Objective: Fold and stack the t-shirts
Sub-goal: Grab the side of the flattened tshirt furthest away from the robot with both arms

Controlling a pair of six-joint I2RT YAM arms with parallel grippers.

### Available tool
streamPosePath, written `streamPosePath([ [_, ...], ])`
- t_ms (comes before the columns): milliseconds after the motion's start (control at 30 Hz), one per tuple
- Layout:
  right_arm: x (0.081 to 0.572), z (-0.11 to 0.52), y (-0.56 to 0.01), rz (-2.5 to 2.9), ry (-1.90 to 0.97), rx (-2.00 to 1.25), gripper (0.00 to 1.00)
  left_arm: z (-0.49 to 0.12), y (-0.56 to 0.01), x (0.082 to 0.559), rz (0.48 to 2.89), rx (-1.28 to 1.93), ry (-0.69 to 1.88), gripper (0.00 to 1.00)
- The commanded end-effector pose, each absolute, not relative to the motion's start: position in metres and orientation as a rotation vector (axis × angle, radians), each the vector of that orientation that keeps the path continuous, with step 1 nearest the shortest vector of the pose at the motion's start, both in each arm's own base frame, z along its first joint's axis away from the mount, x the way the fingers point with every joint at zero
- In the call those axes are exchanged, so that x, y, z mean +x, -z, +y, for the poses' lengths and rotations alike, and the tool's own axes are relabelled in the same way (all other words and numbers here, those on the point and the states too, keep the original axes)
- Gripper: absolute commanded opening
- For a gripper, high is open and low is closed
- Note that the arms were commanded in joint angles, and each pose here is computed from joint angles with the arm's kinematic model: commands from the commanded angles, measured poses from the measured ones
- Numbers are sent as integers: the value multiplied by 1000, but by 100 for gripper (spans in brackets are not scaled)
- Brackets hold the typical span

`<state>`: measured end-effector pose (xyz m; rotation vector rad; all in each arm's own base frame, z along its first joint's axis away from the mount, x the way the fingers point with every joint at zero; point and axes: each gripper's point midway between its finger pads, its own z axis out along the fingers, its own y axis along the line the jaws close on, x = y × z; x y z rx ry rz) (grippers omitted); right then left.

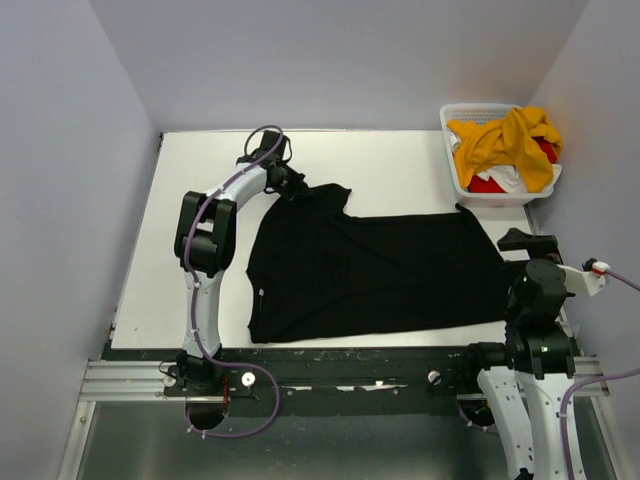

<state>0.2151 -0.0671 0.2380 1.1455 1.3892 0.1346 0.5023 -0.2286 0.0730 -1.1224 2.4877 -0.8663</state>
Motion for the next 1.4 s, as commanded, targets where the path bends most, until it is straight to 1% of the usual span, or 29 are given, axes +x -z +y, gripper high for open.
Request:
streamPosePath([
  [0, 200, -79, -250, 1347, -69, 1160, 100, -221, -61, 500, 2519, -1150, 801, 0],
  [133, 225, -59, -245, 1505, -88, 980, 99, -229, -64, 498, 2530, -1004, 881, 0],
  [300, 278, -17, -216, 1835, -166, 734, 95, -232, -75, 492, 2506, -851, 922, 0],
  [500, 335, 0, -176, 2102, -154, 664, 89, -229, -96, 482, 2483, -734, 911, 0],
  [567, 353, 4, -162, 2151, -99, 655, 85, -226, -96, 477, 2492, -716, 898, 0],
  [700, 382, -10, -138, 2179, 156, 714, 82, -227, -97, 467, 2491, -670, 923, 0],
  [733, 393, -13, -135, 2173, 184, 720, 80, -228, -99, 465, 2486, -659, 940, 0],
  [833, 419, -18, -115, 2169, 251, 724, 71, -228, -101, 457, 2489, -621, 947, 0],
  [900, 434, -21, -107, 2161, 295, 702, 66, -228, -102, 452, 2488, -590, 962, 0],
  [1067, 460, -33, -98, 2149, 453, 408, 62, -237, -100, 437, 2508, -534, 1059, 0],
  [1200, 476, -22, -91, 2131, 446, 66, 61, -240, -101, 431, 2507, -511, 1094, 0],
  [1367, 478, -29, -80, 2136, 529, -19, 57, -233, -101, 433, 2507, -512, 1021, 0],
])
